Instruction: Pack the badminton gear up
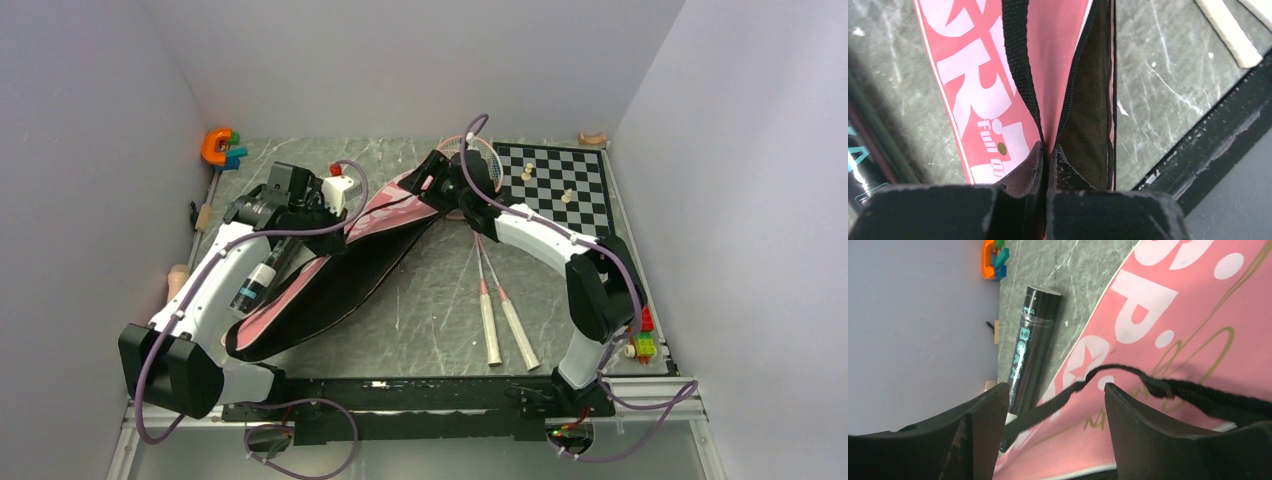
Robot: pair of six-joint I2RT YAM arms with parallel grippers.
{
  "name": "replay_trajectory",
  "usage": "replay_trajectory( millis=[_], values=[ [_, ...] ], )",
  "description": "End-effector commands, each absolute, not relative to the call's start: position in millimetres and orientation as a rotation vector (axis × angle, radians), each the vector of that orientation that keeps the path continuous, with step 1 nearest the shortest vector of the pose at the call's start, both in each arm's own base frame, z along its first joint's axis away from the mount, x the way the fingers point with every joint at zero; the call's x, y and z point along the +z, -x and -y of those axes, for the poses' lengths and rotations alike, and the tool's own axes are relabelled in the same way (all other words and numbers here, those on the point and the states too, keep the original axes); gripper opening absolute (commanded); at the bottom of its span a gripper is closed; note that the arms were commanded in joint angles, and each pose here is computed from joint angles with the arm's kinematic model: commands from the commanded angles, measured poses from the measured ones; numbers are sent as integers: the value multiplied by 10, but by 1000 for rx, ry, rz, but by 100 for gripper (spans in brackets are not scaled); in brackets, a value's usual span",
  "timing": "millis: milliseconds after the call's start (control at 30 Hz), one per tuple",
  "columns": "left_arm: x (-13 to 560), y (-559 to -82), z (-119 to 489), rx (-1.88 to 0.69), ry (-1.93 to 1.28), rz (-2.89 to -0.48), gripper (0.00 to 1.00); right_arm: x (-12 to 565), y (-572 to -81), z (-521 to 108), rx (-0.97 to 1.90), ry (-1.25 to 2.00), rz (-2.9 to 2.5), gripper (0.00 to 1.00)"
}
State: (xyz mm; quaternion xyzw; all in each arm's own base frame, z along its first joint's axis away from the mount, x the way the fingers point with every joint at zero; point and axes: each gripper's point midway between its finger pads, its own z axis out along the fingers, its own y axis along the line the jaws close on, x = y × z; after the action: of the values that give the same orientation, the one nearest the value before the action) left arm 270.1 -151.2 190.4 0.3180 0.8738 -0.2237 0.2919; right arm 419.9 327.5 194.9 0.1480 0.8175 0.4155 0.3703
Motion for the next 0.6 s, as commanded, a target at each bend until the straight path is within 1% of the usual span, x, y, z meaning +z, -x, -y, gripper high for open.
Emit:
replay_trajectory(
  millis=[0, 67, 133, 300, 367, 433, 467, 567],
  values=[
    [2012, -3001, 1320, -437, -687, -2293, 0, 2725, -4122, -3231, 1099, -245, -1975, 76],
    [2038, -3093, 1226, -414, -619, -2287, 0, 2844, -4102, -3169, 1077, -219, -1958, 80],
    [2068, -3130, 1198, -446, -578, -2284, 0, 2888, -4072, -3066, 1054, -216, -1965, 82],
    [2085, -3189, 1145, -538, -492, -2290, 0, 2847, -4046, -2769, 978, -230, -2006, 84],
    [2096, -3232, 1071, -552, -443, -2284, 0, 2705, -4071, -2590, 886, -243, -2048, 86],
    [2141, -3289, 981, -547, -398, -2266, 0, 2468, -4102, -2407, 763, -255, -2117, 93],
    [2166, -3320, 937, -536, -382, -2256, 0, 2316, -4103, -2316, 688, -260, -2163, 94],
    [2231, -3401, 838, -510, -349, -2232, 0, 1868, -4113, -2079, 486, -267, -2259, 94]
  ],
)
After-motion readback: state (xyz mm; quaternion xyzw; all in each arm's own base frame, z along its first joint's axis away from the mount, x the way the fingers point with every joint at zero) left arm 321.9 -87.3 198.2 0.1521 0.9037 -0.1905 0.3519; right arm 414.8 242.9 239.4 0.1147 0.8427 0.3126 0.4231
